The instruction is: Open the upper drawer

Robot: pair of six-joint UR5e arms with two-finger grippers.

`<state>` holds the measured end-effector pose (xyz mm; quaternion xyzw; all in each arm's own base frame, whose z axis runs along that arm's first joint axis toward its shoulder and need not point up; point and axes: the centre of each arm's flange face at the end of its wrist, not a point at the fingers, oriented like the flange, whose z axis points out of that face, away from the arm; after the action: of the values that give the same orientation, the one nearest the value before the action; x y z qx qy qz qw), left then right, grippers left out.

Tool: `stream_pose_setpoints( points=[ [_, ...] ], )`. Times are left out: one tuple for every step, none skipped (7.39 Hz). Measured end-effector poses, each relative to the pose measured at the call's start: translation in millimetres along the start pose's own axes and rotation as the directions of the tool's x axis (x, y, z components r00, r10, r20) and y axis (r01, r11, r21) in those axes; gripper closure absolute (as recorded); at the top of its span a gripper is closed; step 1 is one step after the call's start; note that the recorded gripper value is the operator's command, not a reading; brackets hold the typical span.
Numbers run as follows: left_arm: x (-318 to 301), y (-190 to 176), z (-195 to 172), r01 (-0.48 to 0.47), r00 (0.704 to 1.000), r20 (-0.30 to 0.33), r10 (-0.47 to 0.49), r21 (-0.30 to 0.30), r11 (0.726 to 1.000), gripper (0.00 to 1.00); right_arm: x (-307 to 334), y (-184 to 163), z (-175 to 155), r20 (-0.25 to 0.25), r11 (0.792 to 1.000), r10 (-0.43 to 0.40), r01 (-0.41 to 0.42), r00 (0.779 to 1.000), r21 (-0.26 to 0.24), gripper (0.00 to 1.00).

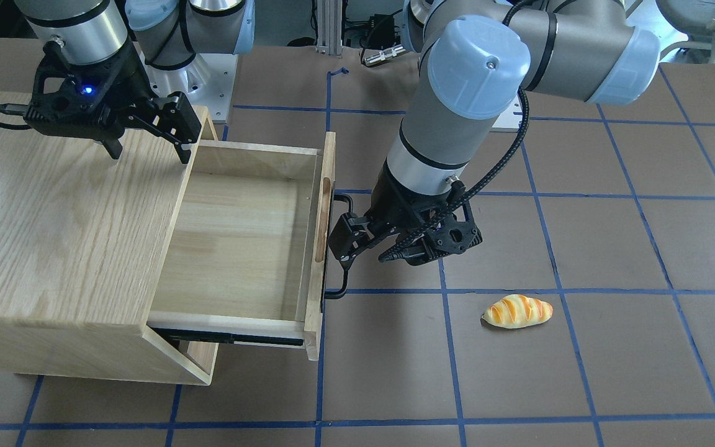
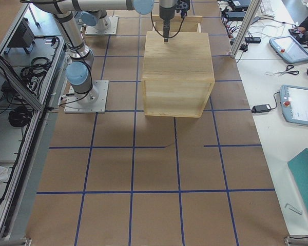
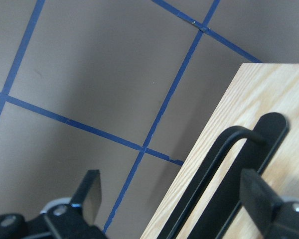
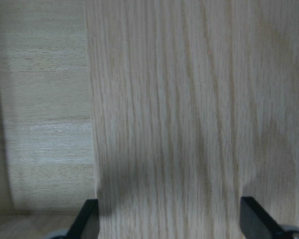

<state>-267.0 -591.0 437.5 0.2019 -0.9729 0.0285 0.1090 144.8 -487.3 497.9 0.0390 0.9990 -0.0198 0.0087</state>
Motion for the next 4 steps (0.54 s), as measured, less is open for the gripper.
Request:
stream_pose_setpoints(
  points=[
    [-9.2,-6.8,-12.5,-0.059,0.998,0.013,0.059,-0.015,0.998,0.0,0.1,0.0,0.0,-0.001,1.0,0.0,0.0,1.0,0.0,0.0],
    [-24.3,-14.7,-27.5,-0.115,0.993,0.035,0.116,-0.023,0.993,0.0,0.1,0.0,0.0,-0.001,1.0,0.0,0.0,1.0,0.0,0.0],
    [-44.2,-21.9,-44.2,-0.187,0.979,0.084,0.188,-0.018,0.982,0.0,0.0,0.0,0.0,0.0,1.0,0.0,0.0,1.0,0.0,0.0],
    [-63.3,-24.6,-58.8,-0.25,0.958,0.138,0.252,-0.028,0.968,0.0,0.0,0.0,0.0,0.0,1.0,0.0,0.0,1.0,0.0,0.0]
  ],
)
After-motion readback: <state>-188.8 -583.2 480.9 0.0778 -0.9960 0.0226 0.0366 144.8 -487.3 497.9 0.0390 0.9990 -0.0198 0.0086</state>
